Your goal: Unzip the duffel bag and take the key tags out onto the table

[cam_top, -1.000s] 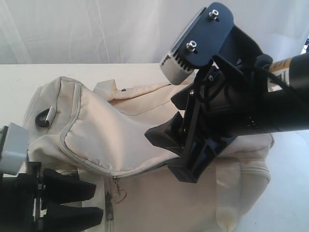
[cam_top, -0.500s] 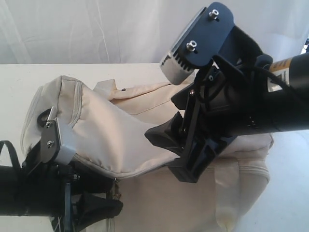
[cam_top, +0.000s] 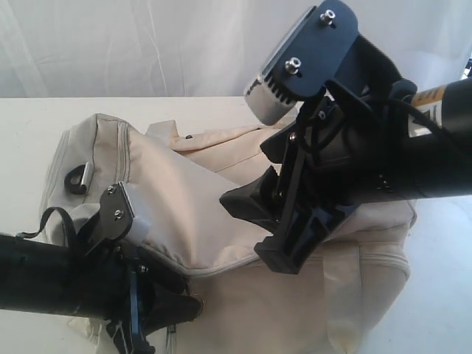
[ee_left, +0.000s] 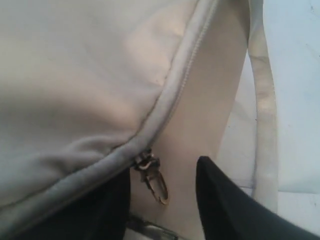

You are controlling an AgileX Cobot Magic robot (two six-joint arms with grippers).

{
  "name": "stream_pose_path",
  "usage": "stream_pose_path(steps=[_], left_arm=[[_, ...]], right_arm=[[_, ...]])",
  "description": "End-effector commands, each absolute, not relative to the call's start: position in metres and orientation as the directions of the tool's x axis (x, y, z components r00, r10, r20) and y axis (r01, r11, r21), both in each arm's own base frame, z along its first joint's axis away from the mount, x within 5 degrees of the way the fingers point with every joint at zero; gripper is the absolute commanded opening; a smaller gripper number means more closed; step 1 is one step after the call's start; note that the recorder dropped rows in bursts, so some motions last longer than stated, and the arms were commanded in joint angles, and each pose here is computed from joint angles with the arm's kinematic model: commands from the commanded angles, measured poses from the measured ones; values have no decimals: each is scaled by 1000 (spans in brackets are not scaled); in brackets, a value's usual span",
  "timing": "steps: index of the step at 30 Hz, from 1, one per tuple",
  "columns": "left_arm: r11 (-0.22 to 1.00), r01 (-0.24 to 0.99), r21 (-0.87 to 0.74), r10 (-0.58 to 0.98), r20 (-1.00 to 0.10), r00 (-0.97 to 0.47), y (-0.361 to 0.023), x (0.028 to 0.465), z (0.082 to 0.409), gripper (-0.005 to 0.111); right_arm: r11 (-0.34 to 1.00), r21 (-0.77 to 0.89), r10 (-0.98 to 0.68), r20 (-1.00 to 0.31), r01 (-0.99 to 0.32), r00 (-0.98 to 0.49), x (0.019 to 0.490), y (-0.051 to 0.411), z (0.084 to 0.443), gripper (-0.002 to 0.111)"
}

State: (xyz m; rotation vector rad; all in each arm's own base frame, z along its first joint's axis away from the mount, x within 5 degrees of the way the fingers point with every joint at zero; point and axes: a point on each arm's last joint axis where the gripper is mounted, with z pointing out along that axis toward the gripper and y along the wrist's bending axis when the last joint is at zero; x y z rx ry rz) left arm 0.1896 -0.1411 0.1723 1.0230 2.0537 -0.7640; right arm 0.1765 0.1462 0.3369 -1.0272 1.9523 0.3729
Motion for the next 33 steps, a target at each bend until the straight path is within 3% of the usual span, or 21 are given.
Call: stream_pose_path(steps=[1, 6, 13, 19, 23, 28, 33], left_arm=[[538, 808, -241, 372, -793, -483, -144, 194, 175, 34], [545, 776, -318, 309, -784, -538, -146, 192, 181, 0], [498, 791, -355, 284, -795, -536, -143, 175, 207, 0], [505, 791, -346, 297, -791, -536, -131, 152, 233, 0], [536, 773, -340, 292, -784, -548, -126, 146, 239, 0], [546, 768, -336, 285, -787, -547, -125, 147, 240, 0], [546, 768, -336, 285, -787, -547, -125, 147, 240, 0]], right_arm=[[619, -140, -512, -818, -773, -262, 178, 145, 340, 63], [618, -139, -513, -817, -774, -263, 178, 145, 339, 63], [529, -204, -647, -725, -824, -237, 172, 141, 339, 63], [321, -230, -752, -651, -919, -100, 173, 154, 322, 64], [148, -368, -783, -611, -918, 119, 181, 183, 308, 66], [60, -350, -817, -555, -935, 155, 187, 208, 279, 66], [21, -421, -844, -494, -907, 210, 199, 215, 266, 51]])
